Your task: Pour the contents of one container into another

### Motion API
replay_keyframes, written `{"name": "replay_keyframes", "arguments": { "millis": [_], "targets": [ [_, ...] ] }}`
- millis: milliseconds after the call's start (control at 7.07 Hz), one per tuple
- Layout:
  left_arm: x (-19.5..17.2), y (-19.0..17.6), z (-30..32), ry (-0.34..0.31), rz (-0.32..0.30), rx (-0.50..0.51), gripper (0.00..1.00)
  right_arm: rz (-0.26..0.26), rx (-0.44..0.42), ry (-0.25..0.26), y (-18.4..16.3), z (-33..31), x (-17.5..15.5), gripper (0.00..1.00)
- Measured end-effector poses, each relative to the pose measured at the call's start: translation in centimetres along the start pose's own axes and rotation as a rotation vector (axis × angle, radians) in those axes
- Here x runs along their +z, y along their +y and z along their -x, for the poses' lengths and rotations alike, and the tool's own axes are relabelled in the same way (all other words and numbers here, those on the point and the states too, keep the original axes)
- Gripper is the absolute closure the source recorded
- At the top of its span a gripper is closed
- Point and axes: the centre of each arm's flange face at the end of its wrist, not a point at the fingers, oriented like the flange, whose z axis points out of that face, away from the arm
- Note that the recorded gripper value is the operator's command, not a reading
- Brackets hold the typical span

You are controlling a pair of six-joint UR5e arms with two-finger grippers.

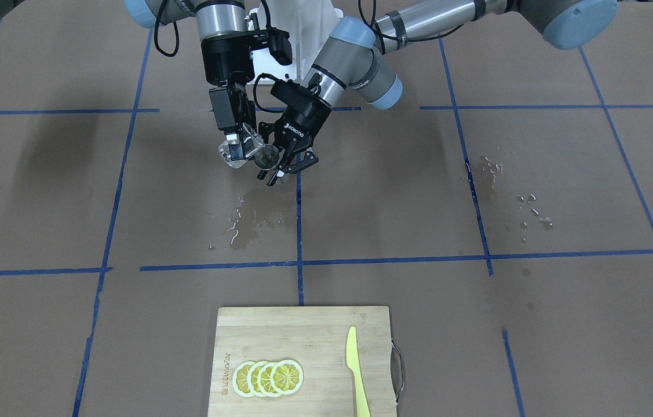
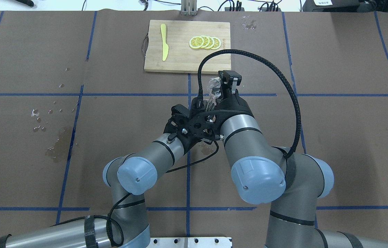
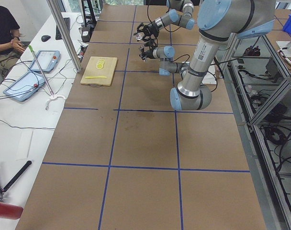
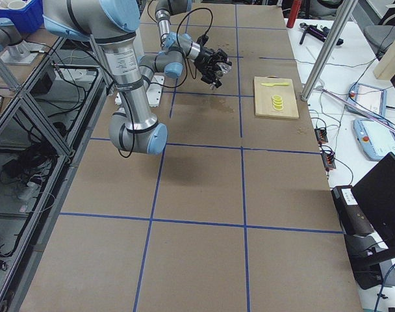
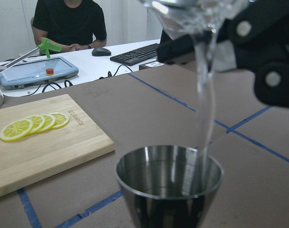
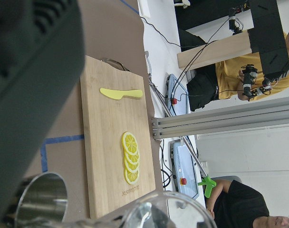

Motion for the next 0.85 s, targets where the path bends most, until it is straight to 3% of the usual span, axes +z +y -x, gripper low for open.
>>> {"name": "replay_keyframes", "arguments": {
  "millis": [848],
  "targets": [
    [0.01, 0.02, 0.00, 0.001, 0.001, 0.000, 1.00, 0.035, -0.081, 0.053, -0.67, -0.65, -0.04, 1.00]
  ]
}}
